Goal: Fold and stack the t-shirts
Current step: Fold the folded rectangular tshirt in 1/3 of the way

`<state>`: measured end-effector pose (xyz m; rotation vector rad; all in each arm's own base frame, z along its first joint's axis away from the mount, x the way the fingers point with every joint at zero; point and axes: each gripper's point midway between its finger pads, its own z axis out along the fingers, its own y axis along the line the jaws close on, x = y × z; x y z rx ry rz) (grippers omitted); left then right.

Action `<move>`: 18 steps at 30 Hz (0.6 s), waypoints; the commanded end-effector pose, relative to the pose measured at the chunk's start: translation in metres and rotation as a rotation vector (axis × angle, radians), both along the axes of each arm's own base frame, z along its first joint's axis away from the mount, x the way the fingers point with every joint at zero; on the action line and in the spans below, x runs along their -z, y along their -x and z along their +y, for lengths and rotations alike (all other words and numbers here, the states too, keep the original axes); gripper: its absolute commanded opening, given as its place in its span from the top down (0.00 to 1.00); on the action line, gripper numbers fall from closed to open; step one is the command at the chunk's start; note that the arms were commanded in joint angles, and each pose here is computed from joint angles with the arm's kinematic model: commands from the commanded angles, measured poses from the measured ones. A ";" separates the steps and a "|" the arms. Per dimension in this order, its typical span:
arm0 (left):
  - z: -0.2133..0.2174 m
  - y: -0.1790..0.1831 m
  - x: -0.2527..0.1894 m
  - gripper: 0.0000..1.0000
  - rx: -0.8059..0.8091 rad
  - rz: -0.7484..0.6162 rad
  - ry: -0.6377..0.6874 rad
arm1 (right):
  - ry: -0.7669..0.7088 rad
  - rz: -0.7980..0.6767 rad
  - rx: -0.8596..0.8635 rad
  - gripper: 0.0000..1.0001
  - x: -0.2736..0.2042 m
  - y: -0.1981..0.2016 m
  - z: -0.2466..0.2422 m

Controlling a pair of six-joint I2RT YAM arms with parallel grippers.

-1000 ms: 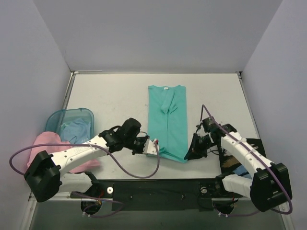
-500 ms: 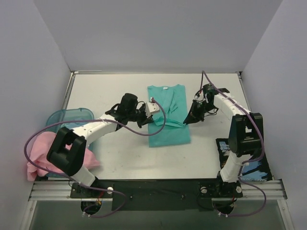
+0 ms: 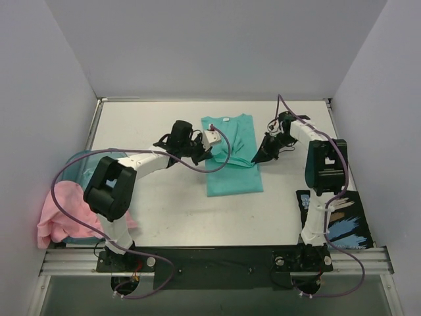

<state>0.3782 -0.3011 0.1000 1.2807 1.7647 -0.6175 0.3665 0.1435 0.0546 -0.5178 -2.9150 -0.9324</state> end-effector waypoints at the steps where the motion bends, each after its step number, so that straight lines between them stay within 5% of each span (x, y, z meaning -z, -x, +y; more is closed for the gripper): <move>1: -0.011 -0.024 -0.017 1.00 -0.003 -0.076 0.041 | -0.012 0.013 0.004 1.00 -0.003 -0.008 -0.001; 16: -0.014 -0.037 0.002 1.00 -0.015 -0.078 0.016 | 0.113 -0.022 0.084 1.00 -0.003 -0.016 -0.025; 17: -0.014 -0.036 0.004 0.95 -0.011 -0.075 0.010 | 0.119 -0.006 0.084 1.00 0.003 -0.015 -0.026; 18: -0.014 -0.035 0.008 0.74 -0.007 -0.072 0.003 | 0.128 -0.010 0.085 1.00 0.004 -0.017 -0.027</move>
